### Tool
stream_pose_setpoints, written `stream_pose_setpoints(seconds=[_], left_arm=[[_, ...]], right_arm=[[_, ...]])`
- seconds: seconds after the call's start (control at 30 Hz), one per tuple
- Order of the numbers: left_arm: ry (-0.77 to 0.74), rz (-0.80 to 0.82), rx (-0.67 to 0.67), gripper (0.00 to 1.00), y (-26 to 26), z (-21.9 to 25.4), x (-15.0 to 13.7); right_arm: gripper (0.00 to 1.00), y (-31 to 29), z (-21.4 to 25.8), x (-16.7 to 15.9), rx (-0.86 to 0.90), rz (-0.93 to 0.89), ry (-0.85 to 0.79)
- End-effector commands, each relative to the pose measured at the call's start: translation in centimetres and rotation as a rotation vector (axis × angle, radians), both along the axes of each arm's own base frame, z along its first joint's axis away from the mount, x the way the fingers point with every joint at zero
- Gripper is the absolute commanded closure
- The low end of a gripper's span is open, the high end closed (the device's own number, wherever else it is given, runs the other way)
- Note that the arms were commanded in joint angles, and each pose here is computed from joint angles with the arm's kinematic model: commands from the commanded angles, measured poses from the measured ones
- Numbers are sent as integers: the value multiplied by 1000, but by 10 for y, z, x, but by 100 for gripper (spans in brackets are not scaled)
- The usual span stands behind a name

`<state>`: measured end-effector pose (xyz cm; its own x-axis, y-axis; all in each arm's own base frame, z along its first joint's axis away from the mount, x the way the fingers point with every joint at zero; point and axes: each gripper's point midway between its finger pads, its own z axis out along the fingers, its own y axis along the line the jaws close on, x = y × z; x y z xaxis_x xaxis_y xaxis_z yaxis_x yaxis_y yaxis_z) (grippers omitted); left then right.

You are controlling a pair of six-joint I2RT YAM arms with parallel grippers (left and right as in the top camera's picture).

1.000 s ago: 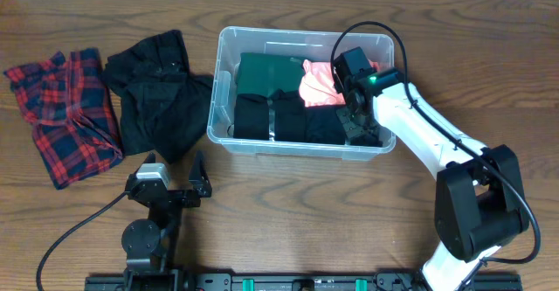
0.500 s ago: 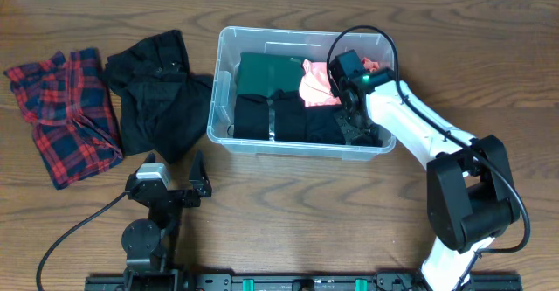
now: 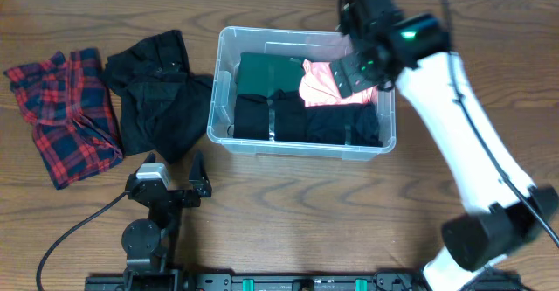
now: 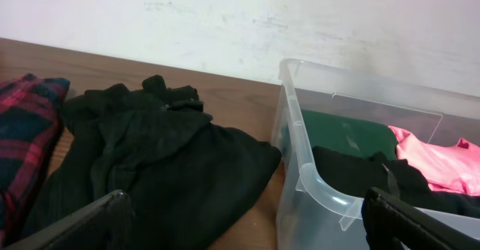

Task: Pack container
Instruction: 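Press the navy cloth down, release, and withdraw the right gripper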

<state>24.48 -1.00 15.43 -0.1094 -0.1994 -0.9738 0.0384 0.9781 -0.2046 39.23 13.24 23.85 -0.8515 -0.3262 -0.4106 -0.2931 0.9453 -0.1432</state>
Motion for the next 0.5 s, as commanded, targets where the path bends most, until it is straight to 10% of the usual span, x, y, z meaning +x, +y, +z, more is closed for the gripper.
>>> stream_pose_setpoints(seconds=[0.0, 0.47], left_arm=[[45, -12, 4, 2, -2, -15, -1], [15, 21, 7, 2, 4, -8, 0]], right_arm=[[1, -40, 29, 3, 47, -156, -62], [1, -253, 0, -6, 150, -883, -12]])
